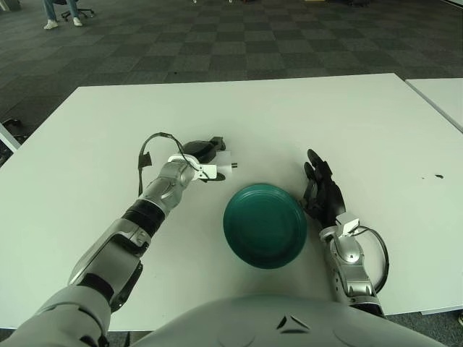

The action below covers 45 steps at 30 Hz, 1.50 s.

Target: Put the charger into the plate.

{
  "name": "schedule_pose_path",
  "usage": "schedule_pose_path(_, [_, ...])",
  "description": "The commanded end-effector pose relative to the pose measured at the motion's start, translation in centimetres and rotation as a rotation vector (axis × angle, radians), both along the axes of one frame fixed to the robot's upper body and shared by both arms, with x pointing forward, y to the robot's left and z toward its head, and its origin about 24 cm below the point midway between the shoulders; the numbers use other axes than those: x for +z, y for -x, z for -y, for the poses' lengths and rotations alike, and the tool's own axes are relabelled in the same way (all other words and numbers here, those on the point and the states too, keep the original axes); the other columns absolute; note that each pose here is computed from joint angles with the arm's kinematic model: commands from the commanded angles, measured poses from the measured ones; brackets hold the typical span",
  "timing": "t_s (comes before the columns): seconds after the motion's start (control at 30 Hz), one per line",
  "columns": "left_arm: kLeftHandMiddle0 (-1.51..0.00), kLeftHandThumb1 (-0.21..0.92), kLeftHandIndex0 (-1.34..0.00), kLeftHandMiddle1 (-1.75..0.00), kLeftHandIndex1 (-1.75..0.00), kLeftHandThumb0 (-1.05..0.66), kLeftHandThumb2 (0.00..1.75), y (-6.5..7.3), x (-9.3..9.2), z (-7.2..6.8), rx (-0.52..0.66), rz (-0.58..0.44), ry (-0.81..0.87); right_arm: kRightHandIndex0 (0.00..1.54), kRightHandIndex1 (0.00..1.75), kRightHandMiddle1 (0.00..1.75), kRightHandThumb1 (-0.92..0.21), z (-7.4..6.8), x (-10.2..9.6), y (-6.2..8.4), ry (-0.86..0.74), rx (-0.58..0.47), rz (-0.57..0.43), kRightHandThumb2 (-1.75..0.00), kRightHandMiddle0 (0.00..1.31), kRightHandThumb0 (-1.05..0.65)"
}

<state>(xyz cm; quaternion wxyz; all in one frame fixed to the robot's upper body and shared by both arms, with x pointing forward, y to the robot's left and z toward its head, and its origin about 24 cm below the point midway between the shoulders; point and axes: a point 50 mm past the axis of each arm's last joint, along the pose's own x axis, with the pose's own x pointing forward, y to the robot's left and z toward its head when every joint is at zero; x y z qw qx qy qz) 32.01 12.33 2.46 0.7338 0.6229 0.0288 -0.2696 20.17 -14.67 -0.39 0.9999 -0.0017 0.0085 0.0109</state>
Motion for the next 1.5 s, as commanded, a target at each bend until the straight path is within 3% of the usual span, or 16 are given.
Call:
schedule_pose_path(0.0, [-0.41,0.92,-0.09,-0.02,-1.04,-1.05,0.55,-0.4,0.6,-0.3,-0.02,-0.018,-0.052,0.09,0.0,0.24,-0.92,0.2,-3.0,1.9,-0.006,-0.007,-0.189,-0.97,0.0,-0.98])
schedule_pose_path(0.5, [-0.36,0.92,-0.01,0.0,-0.89,-1.05,0.61,-0.5,-0.1,-0.9,-0.044,-0.104,-0.131,0.08,0.0,0.25,-0.92,0.3,-3.0,1.9,-0.01,-0.004,-0.19,-0.98,0.0,-0.99])
schedule_pose_path(0.77, [-0.46,0.92,-0.07,-0.05,-0.91,-1.05,0.63,-0.7,-0.8,-1.3,-0.031,-0.144,-0.146,0.08,0.0,0.25,-0.92,0.3,-3.0,1.9,-0.025,-0.006,-0.189,-0.99,0.0,-0.99])
schedule_pose_path(0.8, [-0.47,0.92,-0.1,-0.38,-0.95,-1.05,0.62,-0.7,-0.9,-1.4,-0.027,-0.148,-0.146,0.08,0.0,0.25,-0.92,0.3,-3.0,1.9,-0.028,-0.007,-0.188,-0.98,0.0,-0.98])
schedule_pose_path(0.83, [-0.45,0.92,-0.11,-0.54,-0.97,-1.05,0.62,-0.7,-1.0,-1.5,-0.024,-0.152,-0.146,0.08,0.0,0.25,-0.92,0.3,-3.0,1.9,-0.032,-0.008,-0.186,-0.98,0.0,-0.98])
schedule_pose_path(0.87, [-0.4,0.92,-0.13,-0.9,-1.04,-1.05,0.61,-0.7,-1.0,-1.5,-0.021,-0.155,-0.145,0.08,0.0,0.25,-0.92,0.3,-3.0,1.9,-0.033,-0.009,-0.185,-0.98,0.0,-0.99])
schedule_pose_path(0.9, [-0.36,0.92,-0.14,-1.14,-1.09,-1.05,0.61,-0.7,-1.1,-1.5,-0.015,-0.155,-0.143,0.08,0.0,0.25,-0.92,0.3,-3.0,1.9,-0.035,-0.006,-0.182,-0.98,0.0,-0.99])
schedule_pose_path(1.0, [-0.5,0.92,-0.21,-1.55,-1.47,-0.92,0.45,-0.7,-1.2,-1.6,-0.002,-0.148,-0.134,0.07,0.0,0.2,-0.92,0.3,-3.0,1.9,-0.04,-0.001,-0.173,-0.99,0.0,-1.0])
schedule_pose_path(1.1, [-0.59,0.92,-0.32,-1.68,-1.65,-0.78,0.31,-0.7,-1.3,-1.5,0.015,-0.109,-0.117,0.07,0.0,0.17,-0.92,0.3,-3.0,1.8,-0.042,0.009,-0.169,-1.0,0.0,-1.01])
schedule_pose_path(1.2, [-0.66,0.65,-0.43,-1.72,-1.68,-0.54,0.77,-0.7,-1.5,-1.4,0.05,-0.073,-0.086,0.07,0.0,0.15,-0.92,0.3,-3.1,1.9,-0.049,0.016,-0.171,-1.01,0.0,-1.01])
schedule_pose_path(1.27, [-0.69,0.55,-0.47,-1.74,-1.71,-0.49,0.95,-0.6,-1.7,-1.3,0.087,-0.062,-0.057,0.07,0.0,0.14,-0.92,0.3,-3.1,1.9,-0.055,0.018,-0.17,-1.01,0.0,-1.01])
schedule_pose_path(1.47, [-0.78,0.41,-0.54,-1.75,-1.74,-0.45,1.18,-0.7,-2.0,-1.0,0.177,-0.035,0.012,0.06,0.0,0.15,-0.92,0.4,-3.1,1.8,-0.078,0.022,-0.17,-1.0,0.0,-1.01])
